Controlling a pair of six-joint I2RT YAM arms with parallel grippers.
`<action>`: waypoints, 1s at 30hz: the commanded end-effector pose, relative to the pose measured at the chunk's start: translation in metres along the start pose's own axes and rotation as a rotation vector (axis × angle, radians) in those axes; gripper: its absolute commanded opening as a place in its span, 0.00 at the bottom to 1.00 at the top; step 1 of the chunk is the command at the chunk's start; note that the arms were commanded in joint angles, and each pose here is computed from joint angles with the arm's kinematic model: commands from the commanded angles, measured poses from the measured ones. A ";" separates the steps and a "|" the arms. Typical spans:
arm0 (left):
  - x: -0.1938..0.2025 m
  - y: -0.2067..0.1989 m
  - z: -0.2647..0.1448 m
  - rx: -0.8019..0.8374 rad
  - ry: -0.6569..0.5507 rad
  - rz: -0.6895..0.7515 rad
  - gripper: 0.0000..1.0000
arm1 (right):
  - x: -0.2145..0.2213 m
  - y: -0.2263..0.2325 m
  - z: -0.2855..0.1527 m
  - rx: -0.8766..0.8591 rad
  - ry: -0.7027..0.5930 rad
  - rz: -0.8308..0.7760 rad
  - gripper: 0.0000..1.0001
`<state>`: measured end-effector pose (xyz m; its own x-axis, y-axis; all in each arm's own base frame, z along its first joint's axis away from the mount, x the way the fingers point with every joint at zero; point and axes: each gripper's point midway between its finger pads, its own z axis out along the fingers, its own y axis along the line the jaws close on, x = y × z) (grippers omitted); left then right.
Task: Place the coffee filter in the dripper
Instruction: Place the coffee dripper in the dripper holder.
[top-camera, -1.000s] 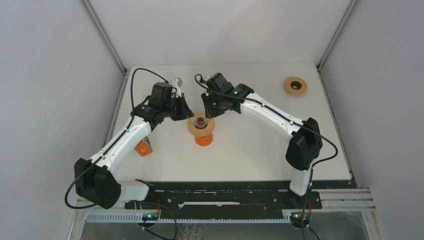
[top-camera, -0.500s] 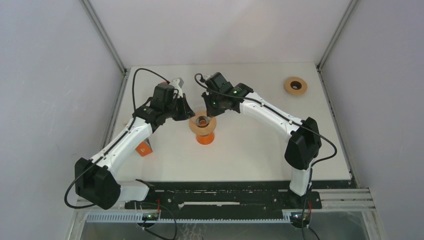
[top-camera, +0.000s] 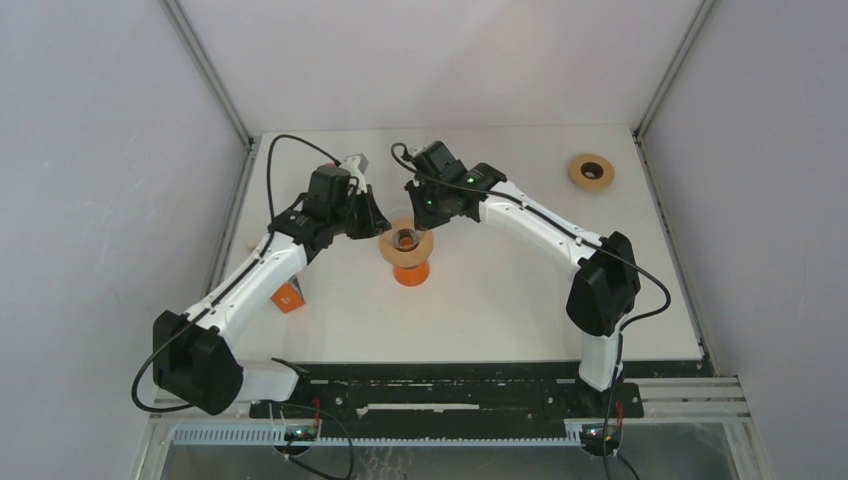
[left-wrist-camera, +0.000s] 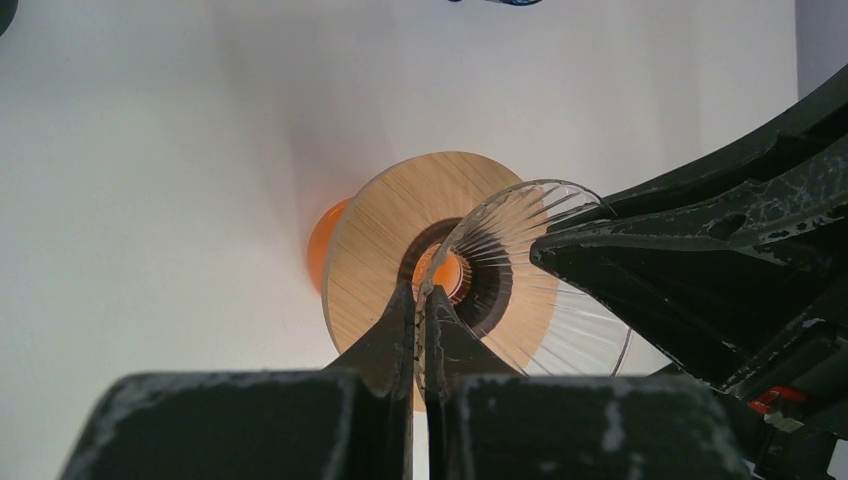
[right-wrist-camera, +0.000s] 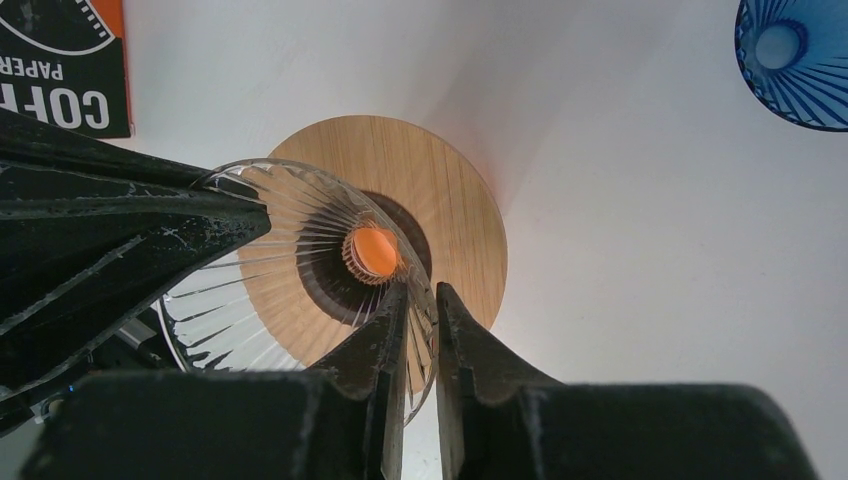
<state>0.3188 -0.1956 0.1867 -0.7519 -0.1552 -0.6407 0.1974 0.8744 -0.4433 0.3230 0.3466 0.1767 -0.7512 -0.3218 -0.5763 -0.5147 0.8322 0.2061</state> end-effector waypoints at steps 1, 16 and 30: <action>0.047 0.020 0.018 -0.082 0.177 0.021 0.00 | 0.049 -0.009 0.035 0.017 0.186 -0.017 0.04; 0.059 0.025 0.034 -0.102 0.248 0.028 0.00 | 0.065 -0.019 0.051 0.030 0.260 -0.001 0.05; 0.011 0.017 0.007 -0.146 0.103 0.060 0.09 | 0.017 -0.007 0.007 -0.005 0.122 -0.020 0.25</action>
<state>0.3327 -0.1990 0.1814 -0.7616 -0.1359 -0.6336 0.1711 0.9009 -0.3989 0.3368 0.3421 0.1693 -0.7740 -0.3149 -0.5493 -0.4969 0.8398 0.2186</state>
